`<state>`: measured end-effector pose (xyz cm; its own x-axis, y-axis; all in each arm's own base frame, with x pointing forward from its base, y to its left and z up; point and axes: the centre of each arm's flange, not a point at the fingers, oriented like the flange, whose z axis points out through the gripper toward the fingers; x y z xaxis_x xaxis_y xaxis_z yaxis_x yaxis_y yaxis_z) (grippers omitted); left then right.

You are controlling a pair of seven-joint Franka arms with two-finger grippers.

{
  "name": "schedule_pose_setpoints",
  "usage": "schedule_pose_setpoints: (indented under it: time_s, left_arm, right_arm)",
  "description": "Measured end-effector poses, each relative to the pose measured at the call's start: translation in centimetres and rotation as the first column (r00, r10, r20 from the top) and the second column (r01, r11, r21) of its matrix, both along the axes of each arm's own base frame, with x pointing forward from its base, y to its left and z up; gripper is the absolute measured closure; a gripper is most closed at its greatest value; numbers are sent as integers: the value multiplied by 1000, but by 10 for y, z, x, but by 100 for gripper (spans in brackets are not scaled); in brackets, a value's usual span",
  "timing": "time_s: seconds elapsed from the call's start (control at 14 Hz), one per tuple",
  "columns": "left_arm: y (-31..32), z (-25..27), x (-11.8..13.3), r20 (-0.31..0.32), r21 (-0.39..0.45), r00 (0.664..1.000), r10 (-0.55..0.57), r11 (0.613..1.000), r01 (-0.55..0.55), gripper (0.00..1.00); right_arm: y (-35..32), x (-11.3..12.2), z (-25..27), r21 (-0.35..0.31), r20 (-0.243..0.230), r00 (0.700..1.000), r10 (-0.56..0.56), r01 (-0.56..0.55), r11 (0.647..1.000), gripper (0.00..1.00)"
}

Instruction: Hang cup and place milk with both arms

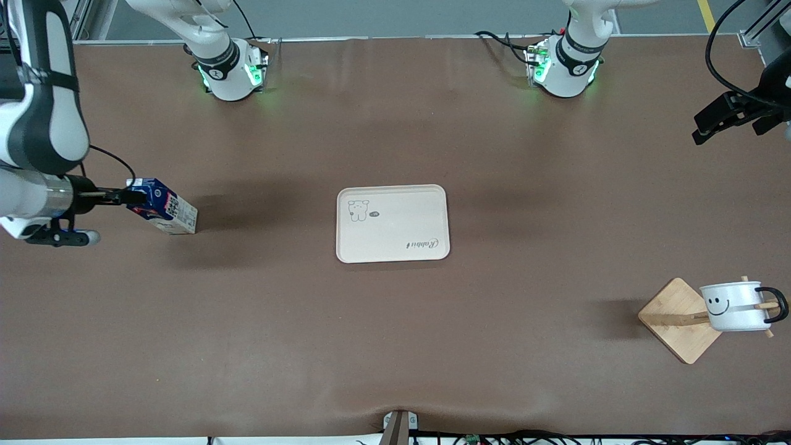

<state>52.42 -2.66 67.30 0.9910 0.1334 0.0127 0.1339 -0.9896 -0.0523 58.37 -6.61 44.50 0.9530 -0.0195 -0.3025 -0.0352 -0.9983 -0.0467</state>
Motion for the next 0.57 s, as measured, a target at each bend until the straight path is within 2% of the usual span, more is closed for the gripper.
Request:
schedule_pose_setpoints:
  time_s: [0.21,0.5,0.57]
  left_arm:
    - [0,-1,0,-1,0,1000,-1,1000,1,0]
    - [-1,-2,0,-4,0,1000,-2,1000,2,0]
    - [-1,-2,0,-5,0,1000,-2,1000,2,0]
  right_arm:
    - [30,22,66,69,133,991,16,-26,997,0]
    - [57,30,177,62,297,952,74,-96,993,0]
    - [63,28,196,62,324,942,85,-111,992,0]
